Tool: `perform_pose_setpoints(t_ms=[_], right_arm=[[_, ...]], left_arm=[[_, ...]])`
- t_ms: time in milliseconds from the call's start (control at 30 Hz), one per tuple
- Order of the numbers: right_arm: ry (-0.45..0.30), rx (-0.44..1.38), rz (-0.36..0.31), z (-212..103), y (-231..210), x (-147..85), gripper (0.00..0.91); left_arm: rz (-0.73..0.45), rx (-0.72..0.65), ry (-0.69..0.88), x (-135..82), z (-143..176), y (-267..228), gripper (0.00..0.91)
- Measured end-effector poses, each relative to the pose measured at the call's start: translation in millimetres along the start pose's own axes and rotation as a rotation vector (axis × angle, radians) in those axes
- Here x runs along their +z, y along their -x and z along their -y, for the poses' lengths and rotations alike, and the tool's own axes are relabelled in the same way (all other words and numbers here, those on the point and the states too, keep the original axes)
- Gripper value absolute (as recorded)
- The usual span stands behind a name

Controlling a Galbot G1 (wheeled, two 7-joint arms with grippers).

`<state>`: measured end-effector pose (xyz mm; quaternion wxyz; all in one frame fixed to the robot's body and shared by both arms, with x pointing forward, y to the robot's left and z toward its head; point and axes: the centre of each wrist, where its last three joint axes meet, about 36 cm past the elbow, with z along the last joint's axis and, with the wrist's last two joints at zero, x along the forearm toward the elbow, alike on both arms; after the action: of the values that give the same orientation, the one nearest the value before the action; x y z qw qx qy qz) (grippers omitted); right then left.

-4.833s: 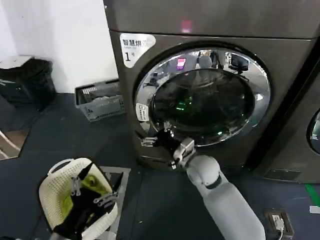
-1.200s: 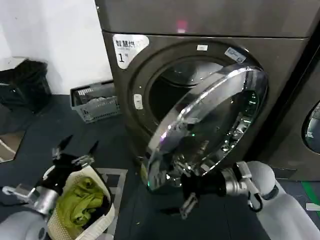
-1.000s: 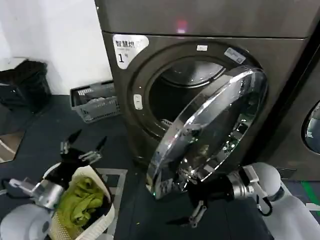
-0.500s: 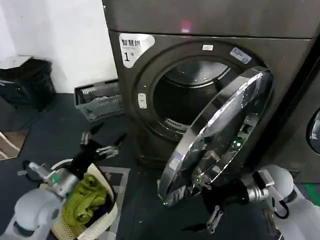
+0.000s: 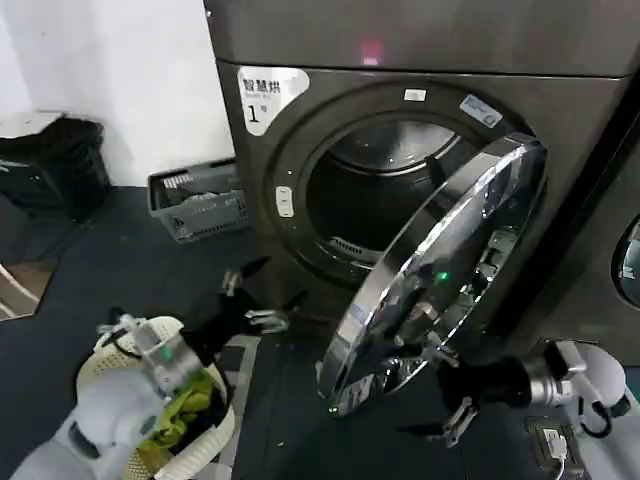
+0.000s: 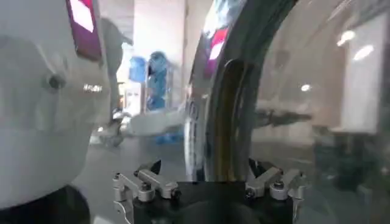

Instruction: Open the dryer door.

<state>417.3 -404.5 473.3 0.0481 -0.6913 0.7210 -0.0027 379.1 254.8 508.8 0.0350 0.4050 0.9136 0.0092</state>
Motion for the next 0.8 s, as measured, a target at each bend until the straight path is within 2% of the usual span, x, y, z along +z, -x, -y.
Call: perform_pose_setpoints(t_ms=[133, 300, 500, 800], right_arm=[[-0.014, 0.077, -0.009, -5, -26, -1, 0.907], [-0.065, 0.171, -0.014, -15, -54, -18, 0.907], [-0.133, 0.304, -0.040, -32, -94, -39, 0.907], [-0.191, 0.568, -0.102, -71, -142, -64, 0.907]], left_arm=[[-0.007, 0.050, -0.012, 4, 6, 8, 0.907], [-0.025, 0.150, -0.017, 8, 11, 15, 0.907], [-0.034, 0.178, -0.030, 13, 16, 23, 0.907], [-0.052, 0.243, -0.018, 18, 26, 33, 0.907]])
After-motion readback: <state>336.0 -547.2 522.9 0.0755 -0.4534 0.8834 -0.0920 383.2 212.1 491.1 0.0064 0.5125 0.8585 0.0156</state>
